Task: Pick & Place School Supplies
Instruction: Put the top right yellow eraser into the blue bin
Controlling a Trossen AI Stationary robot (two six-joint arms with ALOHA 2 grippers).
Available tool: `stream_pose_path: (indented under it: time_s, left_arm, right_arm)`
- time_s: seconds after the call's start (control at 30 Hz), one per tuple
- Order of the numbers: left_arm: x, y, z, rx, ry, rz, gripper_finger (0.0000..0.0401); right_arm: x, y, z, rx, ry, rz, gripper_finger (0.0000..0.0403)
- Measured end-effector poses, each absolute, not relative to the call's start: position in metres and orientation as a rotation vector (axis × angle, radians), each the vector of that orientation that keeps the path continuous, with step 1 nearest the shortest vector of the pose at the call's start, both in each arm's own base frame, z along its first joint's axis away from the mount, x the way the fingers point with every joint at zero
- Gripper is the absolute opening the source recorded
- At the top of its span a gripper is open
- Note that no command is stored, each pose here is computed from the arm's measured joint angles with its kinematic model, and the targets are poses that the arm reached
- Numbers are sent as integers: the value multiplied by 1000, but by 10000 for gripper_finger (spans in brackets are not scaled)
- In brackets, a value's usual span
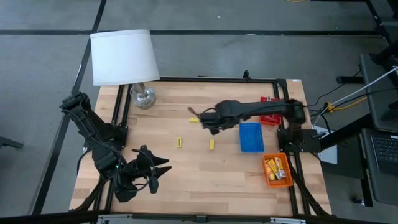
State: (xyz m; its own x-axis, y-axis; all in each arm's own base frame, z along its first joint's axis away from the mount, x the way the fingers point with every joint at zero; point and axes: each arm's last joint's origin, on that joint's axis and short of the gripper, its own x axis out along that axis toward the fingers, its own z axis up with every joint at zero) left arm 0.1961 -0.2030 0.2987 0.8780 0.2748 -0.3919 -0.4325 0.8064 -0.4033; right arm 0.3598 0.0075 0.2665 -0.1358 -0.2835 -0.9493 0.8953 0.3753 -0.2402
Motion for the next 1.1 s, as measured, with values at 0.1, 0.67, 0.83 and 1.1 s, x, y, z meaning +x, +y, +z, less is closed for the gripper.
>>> stream_pose_path:
  time_s: [0.1,0.67,0.83,1.1]
  left_arm:
    - [196,-202,299,-500,309,397,141]
    - [202,-197,300,-534,292,427,141]
    - [203,-196,300,-549,289,435,141]
    - [207,-193,299,-563,289,448,141]
  right_arm:
    - [320,9,270,661,1307,-1202,77]
    - [194,27,195,1161,1073,-1181,77]
    - [190,26,181,1155,1089,-1186,81]
    - [185,26,173,1165,1119,-1190,116]
